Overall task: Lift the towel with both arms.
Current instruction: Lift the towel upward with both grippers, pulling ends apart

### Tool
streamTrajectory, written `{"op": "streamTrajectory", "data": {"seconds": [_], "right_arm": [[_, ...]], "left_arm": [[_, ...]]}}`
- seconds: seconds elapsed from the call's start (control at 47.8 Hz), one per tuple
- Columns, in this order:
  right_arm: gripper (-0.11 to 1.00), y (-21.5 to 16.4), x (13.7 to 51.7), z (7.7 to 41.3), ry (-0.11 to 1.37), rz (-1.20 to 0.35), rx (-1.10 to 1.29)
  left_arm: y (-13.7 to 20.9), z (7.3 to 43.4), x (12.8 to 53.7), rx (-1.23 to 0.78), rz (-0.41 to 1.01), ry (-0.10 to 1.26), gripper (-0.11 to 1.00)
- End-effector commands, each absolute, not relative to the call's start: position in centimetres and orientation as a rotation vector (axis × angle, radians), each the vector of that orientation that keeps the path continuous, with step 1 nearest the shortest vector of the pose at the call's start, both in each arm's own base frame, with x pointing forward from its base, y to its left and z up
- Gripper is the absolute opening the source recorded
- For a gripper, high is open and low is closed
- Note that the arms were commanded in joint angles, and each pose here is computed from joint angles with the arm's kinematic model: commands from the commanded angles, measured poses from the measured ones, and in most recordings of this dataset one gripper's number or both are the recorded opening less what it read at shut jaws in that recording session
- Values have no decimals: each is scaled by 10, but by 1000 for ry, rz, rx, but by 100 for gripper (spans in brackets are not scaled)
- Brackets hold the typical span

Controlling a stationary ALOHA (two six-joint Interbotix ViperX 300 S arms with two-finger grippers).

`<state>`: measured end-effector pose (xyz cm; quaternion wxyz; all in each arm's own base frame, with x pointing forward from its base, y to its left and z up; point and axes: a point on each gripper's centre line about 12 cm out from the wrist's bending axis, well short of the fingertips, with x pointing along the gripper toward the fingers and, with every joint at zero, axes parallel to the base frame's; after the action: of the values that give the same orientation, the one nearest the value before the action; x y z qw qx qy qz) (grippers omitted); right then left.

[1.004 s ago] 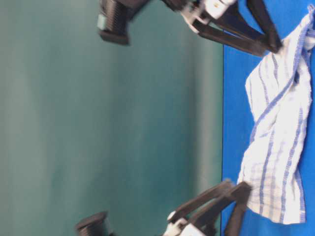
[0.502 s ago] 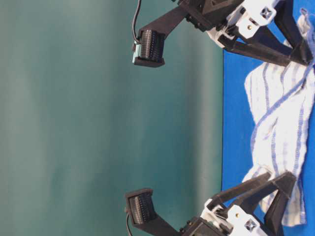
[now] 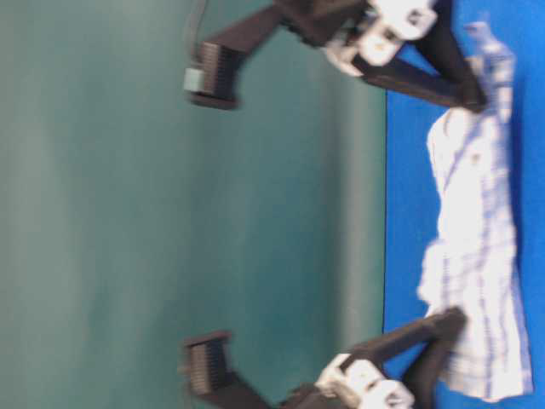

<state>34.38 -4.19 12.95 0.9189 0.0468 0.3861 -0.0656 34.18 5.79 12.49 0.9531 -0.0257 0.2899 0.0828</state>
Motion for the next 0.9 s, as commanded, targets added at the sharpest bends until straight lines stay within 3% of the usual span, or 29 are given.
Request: {"op": "streamTrajectory", "data": {"seconds": [0.0,0.523,0.878], "right_arm": [[9,-41,346,164,711,-134,97],[9,-44,328,303,476,-134,59],[9,-42,317,388,374,-132,45]], "left_arm": [[59,160,345,-49,170,520,4],[54,316,319,-32,167,269,4],[40,386,310,-15,126,162,4]]}}
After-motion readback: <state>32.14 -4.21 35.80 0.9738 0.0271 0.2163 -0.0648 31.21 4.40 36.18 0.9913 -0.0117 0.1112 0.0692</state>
